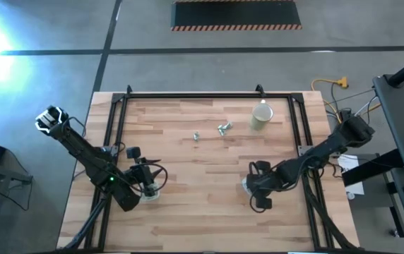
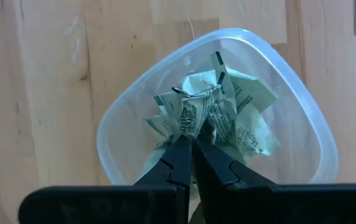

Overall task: Pick and place Stevia / Truvia into bins
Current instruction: Put the stevia packet into the right transparent container, then put the stevia packet into the left transparent container, then put the stevia packet into the right transparent container

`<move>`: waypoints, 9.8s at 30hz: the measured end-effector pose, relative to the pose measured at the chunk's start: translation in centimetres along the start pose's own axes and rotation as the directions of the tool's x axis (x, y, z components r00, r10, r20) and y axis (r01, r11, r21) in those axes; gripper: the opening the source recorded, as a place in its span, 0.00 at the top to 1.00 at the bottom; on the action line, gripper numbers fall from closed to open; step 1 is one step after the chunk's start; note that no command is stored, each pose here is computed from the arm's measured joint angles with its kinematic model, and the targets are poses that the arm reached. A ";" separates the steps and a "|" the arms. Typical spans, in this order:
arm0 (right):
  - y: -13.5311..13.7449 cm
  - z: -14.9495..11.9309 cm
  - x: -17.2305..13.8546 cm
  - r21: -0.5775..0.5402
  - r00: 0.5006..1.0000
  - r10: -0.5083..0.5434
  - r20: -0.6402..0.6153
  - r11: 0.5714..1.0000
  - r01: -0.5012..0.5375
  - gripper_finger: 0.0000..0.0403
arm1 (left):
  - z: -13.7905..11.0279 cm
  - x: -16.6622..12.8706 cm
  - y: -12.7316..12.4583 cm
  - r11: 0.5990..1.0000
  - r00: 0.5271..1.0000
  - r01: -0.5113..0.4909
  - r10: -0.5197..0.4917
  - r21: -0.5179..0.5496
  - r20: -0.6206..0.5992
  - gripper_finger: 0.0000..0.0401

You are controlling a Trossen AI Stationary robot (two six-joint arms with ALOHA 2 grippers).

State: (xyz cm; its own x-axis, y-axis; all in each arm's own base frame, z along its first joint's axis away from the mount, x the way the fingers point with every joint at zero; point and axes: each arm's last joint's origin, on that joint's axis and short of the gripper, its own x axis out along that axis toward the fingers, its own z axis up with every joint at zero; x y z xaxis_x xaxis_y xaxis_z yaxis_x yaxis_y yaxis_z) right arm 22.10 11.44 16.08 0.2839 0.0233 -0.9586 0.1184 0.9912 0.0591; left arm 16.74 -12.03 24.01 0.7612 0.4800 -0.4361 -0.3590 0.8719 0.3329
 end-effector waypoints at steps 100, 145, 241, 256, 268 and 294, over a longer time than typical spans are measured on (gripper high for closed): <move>-1.5 0.5 -6.4 -0.160 0.925 -0.054 0.376 0.979 0.123 0.84 | 1.5 27.5 9.2 0.874 0.822 0.385 -0.179 0.297 -0.541 0.67; -1.5 0.4 -6.2 -0.168 0.925 -0.052 0.377 0.978 0.124 0.86 | 1.1 27.8 8.8 0.882 0.807 0.387 -0.183 0.269 -0.561 0.99; -1.1 1.3 -6.0 -0.206 0.869 -0.080 0.488 0.957 0.203 0.86 | 0.6 2.1 -1.1 0.949 0.583 0.232 -0.311 -0.212 -0.751 0.63; -2.7 3.8 -6.6 -0.102 0.775 -0.134 0.618 0.964 0.248 0.86 | 2.2 1.9 1.7 0.995 0.940 -0.080 0.096 0.060 -0.328 0.63; -8.5 7.1 -7.2 0.094 0.693 -0.222 0.686 0.972 0.217 0.81 | -0.5 2.7 2.0 0.974 0.938 -0.184 0.214 0.132 -0.272 0.63; -19.9 16.3 -2.8 0.340 0.876 -0.423 0.231 0.879 0.335 0.65 | -0.1 2.7 2.1 0.966 0.944 -0.223 0.247 0.129 -0.218 0.63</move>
State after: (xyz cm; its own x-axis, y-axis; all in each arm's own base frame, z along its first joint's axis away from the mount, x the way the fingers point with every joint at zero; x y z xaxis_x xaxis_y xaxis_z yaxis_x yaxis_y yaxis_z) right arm 34.47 -10.51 22.12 0.4183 -0.4290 -0.8007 0.5230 0.8344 -0.1739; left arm 17.97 -8.92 23.44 0.5123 0.6896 -0.5119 -0.4471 0.7231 0.5265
